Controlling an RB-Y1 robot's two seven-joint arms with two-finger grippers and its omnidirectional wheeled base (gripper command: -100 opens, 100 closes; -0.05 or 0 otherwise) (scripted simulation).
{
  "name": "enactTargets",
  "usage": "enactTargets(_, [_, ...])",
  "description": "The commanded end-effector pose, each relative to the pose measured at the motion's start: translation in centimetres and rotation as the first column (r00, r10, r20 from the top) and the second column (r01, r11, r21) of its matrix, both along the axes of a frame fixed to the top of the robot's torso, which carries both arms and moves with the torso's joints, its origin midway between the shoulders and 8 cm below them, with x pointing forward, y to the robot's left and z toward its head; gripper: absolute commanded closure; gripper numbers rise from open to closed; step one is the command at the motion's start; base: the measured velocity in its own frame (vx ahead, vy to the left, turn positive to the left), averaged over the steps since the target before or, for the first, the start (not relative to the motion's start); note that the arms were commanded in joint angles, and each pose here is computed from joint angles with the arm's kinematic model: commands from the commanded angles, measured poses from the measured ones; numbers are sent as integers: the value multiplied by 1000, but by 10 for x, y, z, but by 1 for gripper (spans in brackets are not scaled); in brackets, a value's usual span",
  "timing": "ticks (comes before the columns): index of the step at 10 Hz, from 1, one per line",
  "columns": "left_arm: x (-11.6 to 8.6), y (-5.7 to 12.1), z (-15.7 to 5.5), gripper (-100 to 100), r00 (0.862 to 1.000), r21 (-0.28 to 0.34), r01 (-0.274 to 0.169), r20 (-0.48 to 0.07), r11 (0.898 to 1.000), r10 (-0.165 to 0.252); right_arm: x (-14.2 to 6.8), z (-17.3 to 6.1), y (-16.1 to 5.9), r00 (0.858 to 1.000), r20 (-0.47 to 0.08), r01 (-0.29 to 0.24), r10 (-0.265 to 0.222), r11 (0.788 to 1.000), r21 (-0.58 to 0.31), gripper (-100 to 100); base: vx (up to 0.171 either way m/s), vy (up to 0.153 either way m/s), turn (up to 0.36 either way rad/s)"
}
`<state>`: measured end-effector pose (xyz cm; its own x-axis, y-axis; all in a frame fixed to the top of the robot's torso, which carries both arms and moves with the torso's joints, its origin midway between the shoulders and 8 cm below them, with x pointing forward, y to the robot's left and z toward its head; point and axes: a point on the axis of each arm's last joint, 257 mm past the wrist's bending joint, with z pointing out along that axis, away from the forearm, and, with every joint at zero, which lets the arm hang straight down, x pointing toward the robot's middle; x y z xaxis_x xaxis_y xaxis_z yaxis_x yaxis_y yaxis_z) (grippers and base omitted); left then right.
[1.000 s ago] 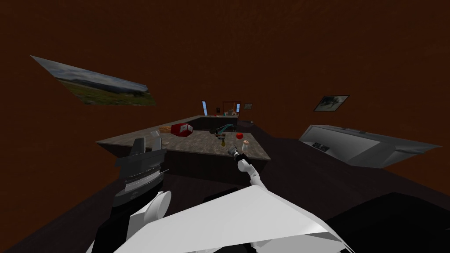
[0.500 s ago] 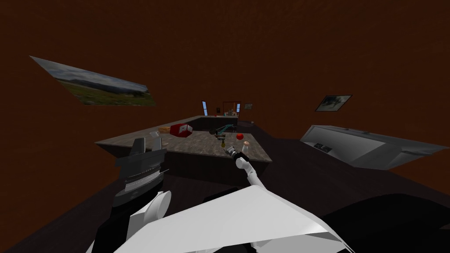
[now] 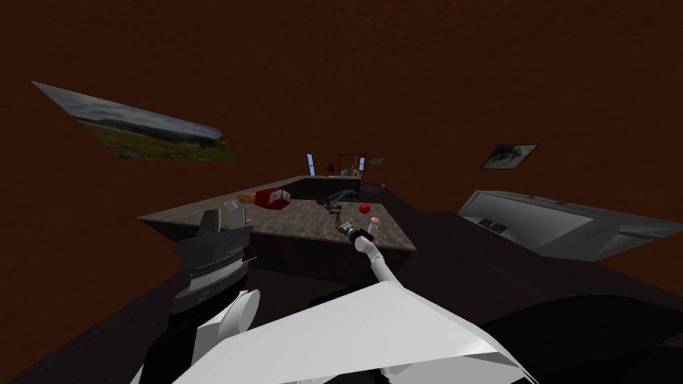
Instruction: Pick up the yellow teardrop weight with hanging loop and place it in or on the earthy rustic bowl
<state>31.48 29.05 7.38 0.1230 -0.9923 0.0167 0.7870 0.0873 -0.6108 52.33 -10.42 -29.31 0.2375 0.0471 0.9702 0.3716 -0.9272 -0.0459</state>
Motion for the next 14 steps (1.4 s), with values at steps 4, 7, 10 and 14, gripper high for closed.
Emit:
enactTargets(4, [0,0,0,0,1000,0,0,0,1000,0,4,8,17,1000,-26,-15,18,996,87,0,47,-28,-1])
enactTargets(7, [0,0,0,0,1000,0,0,0,1000,0,-16,8,17,999,-23,-28,30,996,86,-100,33,43,-124])
enactTargets(10, [0,0,0,0,1000,0,0,0,1000,0,-19,8,17,999,-23,-30,32,996,86,-100,10,13,-37])
enactTargets(14, [0,0,0,0,1000,0,0,0,1000,0,-19,8,17,999,-23,-30,32,996,86,-100,-4,-5,14])
